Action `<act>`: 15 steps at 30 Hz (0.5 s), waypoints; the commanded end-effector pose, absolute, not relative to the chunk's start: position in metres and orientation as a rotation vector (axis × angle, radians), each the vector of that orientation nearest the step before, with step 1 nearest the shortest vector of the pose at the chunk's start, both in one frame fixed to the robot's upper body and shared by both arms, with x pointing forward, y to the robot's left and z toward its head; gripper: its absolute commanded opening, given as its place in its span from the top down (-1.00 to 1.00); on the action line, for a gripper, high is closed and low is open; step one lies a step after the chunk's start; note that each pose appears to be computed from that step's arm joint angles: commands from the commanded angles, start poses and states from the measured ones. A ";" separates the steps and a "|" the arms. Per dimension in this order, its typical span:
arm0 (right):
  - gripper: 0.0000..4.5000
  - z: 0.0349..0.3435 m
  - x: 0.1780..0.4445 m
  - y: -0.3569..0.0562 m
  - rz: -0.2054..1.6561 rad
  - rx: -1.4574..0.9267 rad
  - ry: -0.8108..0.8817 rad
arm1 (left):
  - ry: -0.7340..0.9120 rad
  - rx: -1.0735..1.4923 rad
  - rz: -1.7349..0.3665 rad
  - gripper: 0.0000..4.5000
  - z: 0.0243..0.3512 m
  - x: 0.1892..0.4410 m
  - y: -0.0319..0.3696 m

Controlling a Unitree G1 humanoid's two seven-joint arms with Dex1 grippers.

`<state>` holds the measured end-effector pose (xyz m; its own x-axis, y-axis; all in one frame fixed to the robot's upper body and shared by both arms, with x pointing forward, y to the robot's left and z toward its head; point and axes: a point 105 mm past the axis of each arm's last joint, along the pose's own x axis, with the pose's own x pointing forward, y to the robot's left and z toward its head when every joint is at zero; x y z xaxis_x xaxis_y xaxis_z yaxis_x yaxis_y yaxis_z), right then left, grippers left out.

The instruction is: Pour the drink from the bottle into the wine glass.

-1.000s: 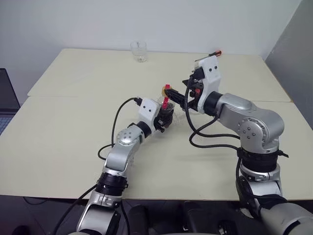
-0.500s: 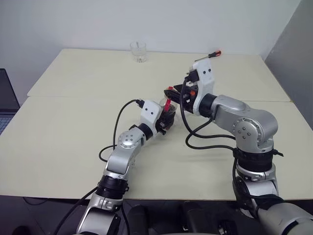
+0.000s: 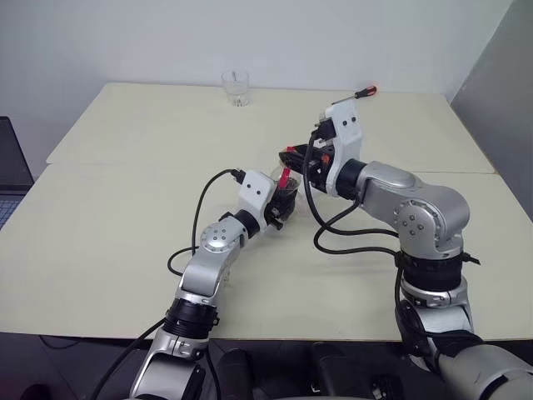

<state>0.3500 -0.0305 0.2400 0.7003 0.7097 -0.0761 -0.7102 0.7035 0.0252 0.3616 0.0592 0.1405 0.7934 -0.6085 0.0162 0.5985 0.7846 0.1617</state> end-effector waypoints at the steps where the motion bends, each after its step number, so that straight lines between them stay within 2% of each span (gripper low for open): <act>1: 0.46 0.250 0.352 -0.034 0.857 -0.062 0.035 | -0.192 0.164 -0.677 0.35 0.172 0.355 0.054; 9: 0.46 0.246 0.354 -0.038 1.134 -0.168 -0.005 | -0.192 0.172 -0.671 0.44 0.173 0.355 0.060; 15: 0.46 0.231 0.375 -0.047 1.199 -0.267 -0.006 | -0.192 0.163 -0.659 0.48 0.174 0.355 0.061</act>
